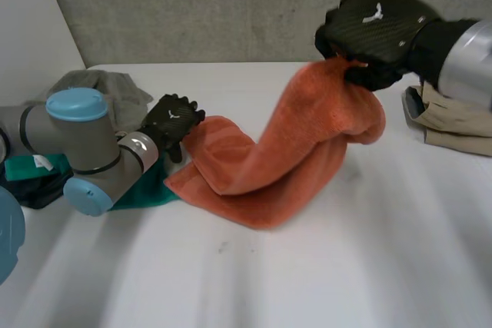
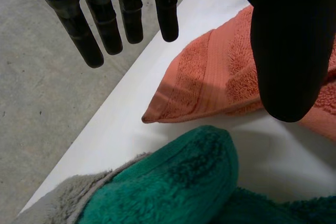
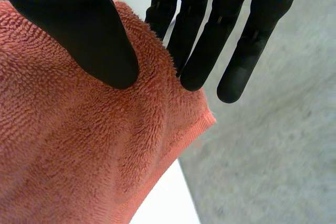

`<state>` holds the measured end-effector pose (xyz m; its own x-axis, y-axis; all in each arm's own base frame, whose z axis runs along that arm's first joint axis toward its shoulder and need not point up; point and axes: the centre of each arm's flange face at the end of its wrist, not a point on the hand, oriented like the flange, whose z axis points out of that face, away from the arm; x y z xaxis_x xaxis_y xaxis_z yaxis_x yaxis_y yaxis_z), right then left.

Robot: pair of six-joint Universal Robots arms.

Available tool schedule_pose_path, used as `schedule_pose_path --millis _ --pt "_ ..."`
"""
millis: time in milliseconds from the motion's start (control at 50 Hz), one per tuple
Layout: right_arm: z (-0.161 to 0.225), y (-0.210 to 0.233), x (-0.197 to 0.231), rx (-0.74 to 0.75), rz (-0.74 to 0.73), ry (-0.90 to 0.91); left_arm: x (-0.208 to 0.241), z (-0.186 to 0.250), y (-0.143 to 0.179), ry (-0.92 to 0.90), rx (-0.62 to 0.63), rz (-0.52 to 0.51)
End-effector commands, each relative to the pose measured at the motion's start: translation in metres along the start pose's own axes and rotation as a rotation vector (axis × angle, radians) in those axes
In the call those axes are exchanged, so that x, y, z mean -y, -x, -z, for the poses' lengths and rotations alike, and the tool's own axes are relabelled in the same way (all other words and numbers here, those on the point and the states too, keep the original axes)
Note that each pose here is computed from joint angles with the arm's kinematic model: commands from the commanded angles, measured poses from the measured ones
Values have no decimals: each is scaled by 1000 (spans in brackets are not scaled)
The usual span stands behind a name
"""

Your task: Fold the laundry.

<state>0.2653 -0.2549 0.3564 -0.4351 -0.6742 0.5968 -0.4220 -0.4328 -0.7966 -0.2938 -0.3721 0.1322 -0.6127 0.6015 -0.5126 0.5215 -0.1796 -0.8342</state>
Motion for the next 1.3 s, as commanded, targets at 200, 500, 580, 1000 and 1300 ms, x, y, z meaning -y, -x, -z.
schedule_pose_path --millis 200,500,580,1000,1300 --pt "50 -31 72 -210 -10 -238 0 -2 -32 3 -67 74" --pt "55 -79 -1 -353 -108 -57 56 32 50 -73 171 182" --pt "51 -69 -17 -317 -163 -8 77 54 59 -113 186 263" --pt "68 -46 52 -315 -80 -157 79 66 -95 -15 -114 440" --pt "97 -45 93 -380 -97 -266 71 42 -137 1 -192 516"
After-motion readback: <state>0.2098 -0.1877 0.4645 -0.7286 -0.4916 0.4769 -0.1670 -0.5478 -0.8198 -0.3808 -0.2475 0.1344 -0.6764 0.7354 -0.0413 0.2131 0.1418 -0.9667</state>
